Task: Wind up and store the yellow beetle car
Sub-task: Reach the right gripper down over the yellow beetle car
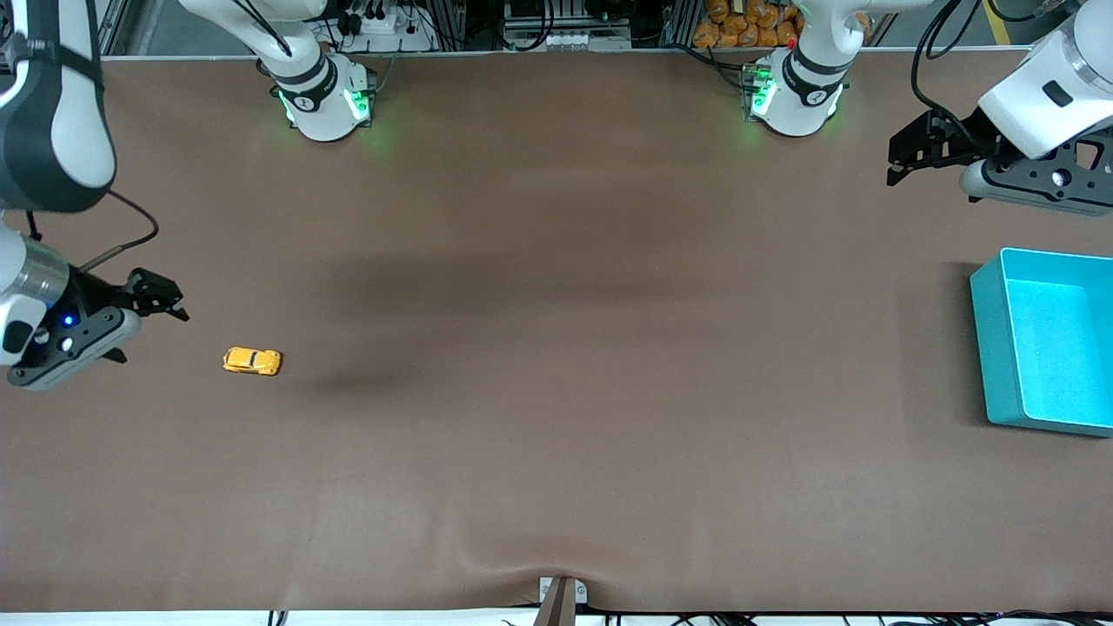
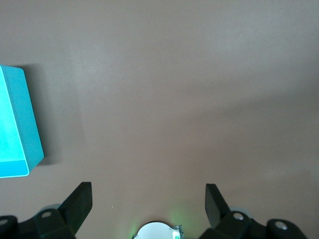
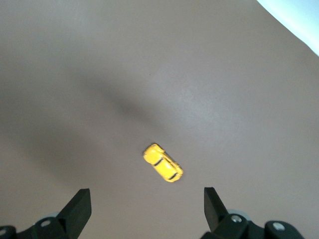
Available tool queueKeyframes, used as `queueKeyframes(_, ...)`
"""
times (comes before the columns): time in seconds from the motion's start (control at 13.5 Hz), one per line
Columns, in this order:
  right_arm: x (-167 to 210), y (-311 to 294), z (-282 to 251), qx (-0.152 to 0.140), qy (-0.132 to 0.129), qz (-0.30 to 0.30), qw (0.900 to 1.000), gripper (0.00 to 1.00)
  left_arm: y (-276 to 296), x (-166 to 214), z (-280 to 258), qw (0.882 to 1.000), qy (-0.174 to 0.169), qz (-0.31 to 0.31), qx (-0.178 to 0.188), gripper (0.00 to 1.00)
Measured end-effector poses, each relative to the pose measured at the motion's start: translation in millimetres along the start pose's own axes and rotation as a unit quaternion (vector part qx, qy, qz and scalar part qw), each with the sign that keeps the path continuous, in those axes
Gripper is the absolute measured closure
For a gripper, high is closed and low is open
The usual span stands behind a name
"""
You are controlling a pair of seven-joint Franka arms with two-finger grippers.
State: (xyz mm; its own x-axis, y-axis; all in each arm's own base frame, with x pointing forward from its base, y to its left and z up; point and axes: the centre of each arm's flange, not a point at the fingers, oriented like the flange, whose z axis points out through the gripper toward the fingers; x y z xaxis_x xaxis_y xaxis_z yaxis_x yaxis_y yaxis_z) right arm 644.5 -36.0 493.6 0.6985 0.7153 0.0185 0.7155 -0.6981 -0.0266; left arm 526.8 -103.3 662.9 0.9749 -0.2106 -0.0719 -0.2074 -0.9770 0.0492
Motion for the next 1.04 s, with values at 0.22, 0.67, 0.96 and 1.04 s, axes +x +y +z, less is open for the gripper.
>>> queueKeyframes(0.22, -2, 28, 29, 0.004, -0.017, -0.100, 0.995, 0.00, -1, 0, 0, 1.000, 0.000, -0.001, 0.000, 0.00)
queueKeyframes(0.67, 5, 46, 81, 0.006, -0.056, -0.176, 0.983, 0.00, -3, 0, 0, 1.000, 0.000, -0.002, 0.000, 0.00)
queueKeyframes(0.96, 7, 55, 125, 0.020, -0.060, -0.240, 0.969, 0.00, -3, 0, 1, 1.000, -0.001, -0.003, 0.000, 0.00)
queueKeyframes(1.04, 7, 58, 139, 0.025, -0.060, -0.251, 0.966, 0.00, -3, 0, 1, 1.000, -0.001, -0.003, 0.000, 0.00)
